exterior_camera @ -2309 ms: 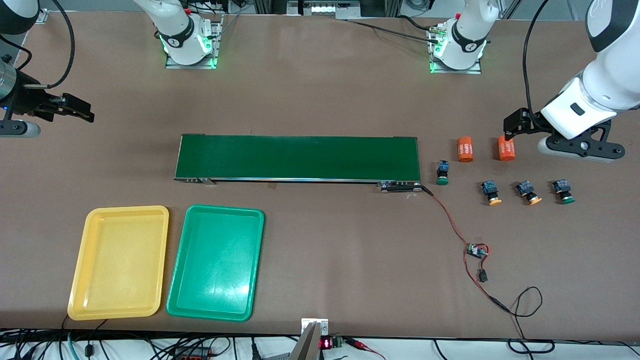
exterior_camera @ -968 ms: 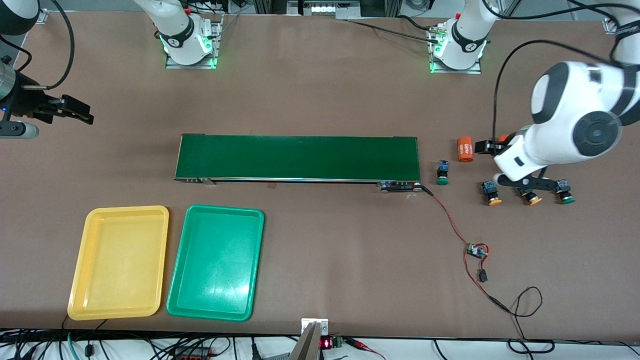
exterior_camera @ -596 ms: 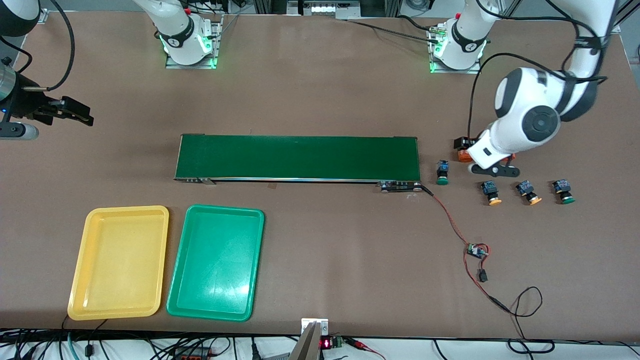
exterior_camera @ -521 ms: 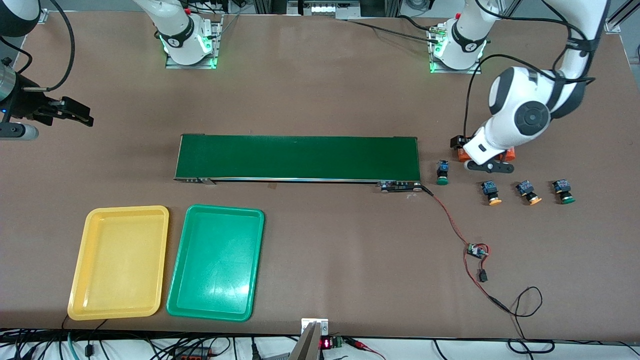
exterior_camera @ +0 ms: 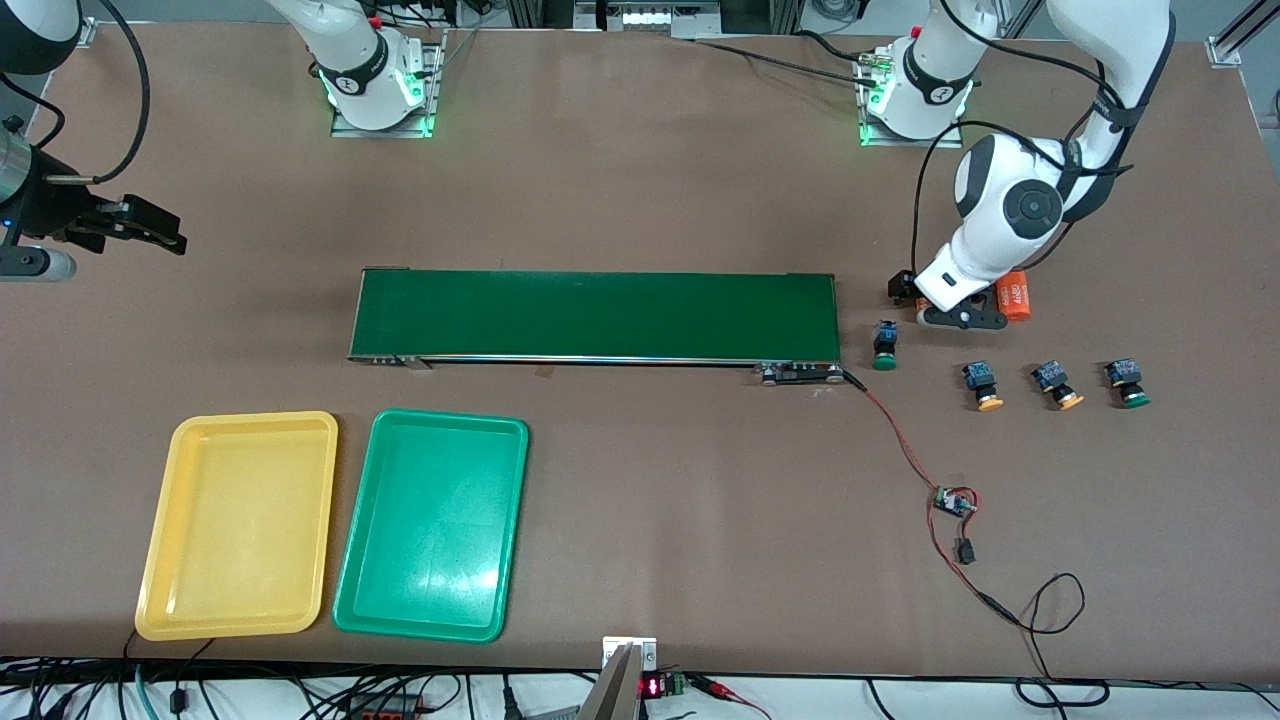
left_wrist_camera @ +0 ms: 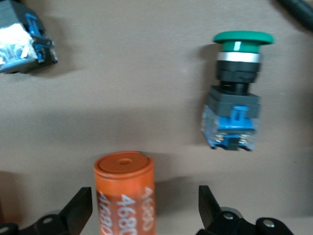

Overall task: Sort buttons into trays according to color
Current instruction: 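Carry the orange cylinder onto the conveyor belt and release it, then move the left gripper back over the green-capped button, then grasp the green-capped button with the left gripper and lift it, then lower the green button onto the belt and open the left gripper, then reach the left gripper to the yellow-capped button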

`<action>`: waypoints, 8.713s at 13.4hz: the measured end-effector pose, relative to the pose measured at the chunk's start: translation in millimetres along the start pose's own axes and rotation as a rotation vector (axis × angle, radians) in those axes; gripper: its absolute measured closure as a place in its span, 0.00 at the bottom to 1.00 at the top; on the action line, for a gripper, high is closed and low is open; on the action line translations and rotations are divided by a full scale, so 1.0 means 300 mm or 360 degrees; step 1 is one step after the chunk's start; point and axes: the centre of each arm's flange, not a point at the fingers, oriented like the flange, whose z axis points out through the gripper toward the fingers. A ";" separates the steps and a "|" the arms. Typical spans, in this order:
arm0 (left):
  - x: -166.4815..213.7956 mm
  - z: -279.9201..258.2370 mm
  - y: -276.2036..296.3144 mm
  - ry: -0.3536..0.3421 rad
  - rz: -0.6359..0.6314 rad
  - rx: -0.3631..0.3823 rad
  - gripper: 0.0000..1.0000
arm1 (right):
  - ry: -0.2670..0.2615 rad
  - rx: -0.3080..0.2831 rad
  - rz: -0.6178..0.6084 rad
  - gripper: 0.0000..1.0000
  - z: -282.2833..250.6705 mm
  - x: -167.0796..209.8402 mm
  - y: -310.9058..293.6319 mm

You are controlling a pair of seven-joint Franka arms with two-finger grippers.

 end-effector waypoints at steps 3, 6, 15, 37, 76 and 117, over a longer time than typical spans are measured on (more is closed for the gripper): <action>-0.003 0.021 -0.027 -0.0016 -0.0013 -0.0003 0.10 | 0.0000 0.0000 0.0000 0.00 0.000 0.000 0.000; 0.003 0.017 -0.026 -0.0036 -0.0004 -0.0002 0.42 | -0.0001 0.0000 0.0000 0.00 0.001 0.000 0.000; 0.203 -0.478 0.103 -0.0290 0.0585 0.0013 0.51 | -0.0003 0.0000 0.0000 0.00 0.004 0.001 0.000; 0.280 -0.326 0.819 -0.0164 0.2367 -0.0085 0.09 | 0.0000 0.0000 0.0004 0.00 0.010 0.004 0.004; 0.368 0.003 0.277 -0.0380 -0.0021 0.0033 0.07 | 0.0003 -0.0008 -0.0084 0.00 0.031 0.009 -0.096; 0.604 -0.599 0.374 -0.0378 0.0085 0.0140 0.00 | 0.0000 -0.0008 -0.0085 0.00 0.033 0.008 -0.098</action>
